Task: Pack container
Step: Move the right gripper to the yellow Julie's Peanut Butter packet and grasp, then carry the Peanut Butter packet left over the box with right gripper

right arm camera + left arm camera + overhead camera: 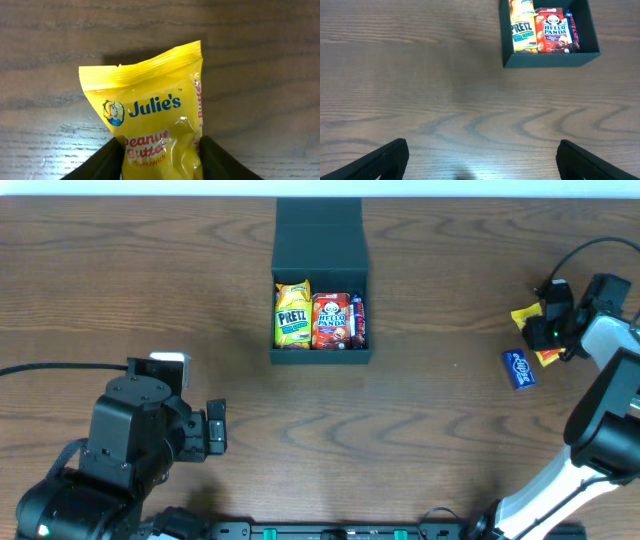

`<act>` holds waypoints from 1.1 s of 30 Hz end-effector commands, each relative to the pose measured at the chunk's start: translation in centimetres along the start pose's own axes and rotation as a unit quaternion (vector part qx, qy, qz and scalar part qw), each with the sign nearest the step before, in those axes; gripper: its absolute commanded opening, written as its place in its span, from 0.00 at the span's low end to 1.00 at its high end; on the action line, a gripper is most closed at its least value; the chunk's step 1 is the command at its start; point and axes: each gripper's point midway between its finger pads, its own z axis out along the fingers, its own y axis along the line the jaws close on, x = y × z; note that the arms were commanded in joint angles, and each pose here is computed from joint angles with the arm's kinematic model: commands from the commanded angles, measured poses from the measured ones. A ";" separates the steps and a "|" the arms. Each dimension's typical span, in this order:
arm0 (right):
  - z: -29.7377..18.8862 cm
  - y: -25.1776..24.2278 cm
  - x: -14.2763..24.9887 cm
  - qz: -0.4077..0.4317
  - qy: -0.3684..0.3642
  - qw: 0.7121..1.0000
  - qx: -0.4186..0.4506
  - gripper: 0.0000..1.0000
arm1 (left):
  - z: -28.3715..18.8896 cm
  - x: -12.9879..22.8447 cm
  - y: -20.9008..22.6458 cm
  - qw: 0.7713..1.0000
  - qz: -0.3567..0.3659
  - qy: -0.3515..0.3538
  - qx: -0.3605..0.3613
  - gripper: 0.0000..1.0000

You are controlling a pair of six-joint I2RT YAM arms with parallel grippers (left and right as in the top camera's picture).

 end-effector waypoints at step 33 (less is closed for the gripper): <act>-6.5 12.9 -9.7 0.100 -0.097 0.988 -0.069 0.18 | -0.4 -0.3 0.0 1.000 0.009 -0.007 0.001 0.95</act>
